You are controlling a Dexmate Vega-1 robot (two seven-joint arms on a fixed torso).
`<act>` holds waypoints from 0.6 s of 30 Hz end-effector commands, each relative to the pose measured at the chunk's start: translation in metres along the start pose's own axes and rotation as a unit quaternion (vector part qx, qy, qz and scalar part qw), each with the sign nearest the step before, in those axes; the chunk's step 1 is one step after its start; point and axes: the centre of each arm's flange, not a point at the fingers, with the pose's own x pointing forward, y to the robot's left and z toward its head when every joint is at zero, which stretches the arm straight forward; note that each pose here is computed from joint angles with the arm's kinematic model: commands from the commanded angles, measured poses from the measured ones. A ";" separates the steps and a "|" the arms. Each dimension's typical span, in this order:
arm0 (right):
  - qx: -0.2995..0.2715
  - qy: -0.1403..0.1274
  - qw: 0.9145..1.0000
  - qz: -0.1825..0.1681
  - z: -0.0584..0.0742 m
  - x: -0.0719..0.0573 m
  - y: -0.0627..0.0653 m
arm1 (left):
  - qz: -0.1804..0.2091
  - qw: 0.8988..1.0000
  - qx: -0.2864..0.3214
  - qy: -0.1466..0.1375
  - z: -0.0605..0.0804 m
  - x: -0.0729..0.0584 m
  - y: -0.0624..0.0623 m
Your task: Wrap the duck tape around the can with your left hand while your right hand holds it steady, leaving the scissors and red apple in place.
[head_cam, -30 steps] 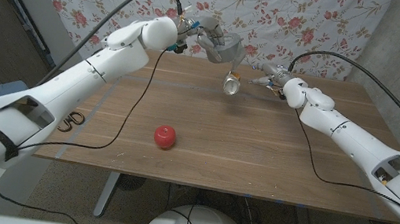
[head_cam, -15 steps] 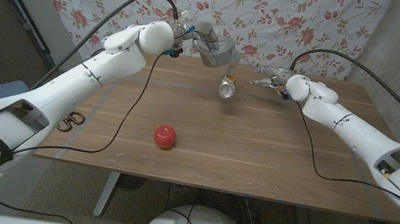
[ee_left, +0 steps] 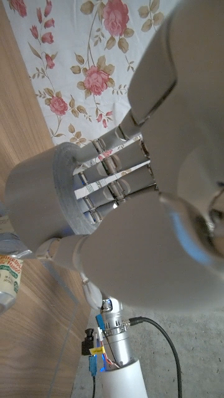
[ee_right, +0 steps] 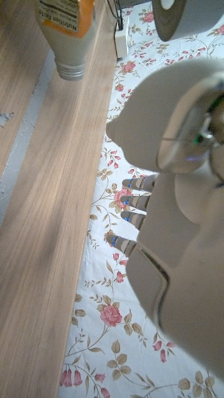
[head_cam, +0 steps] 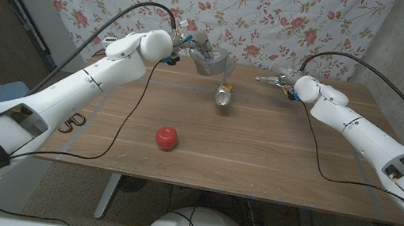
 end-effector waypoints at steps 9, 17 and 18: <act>0.041 -0.021 0.996 -0.078 -0.008 -0.004 -0.009 | -0.069 0.994 0.054 0.062 -0.021 0.014 -0.040; 0.040 -0.027 0.994 -0.095 -0.007 -0.003 -0.012 | -0.133 0.984 0.085 0.080 -0.022 0.021 -0.041; 0.041 -0.029 0.994 -0.097 -0.007 -0.004 -0.012 | -0.135 0.983 0.088 0.083 -0.023 0.021 -0.041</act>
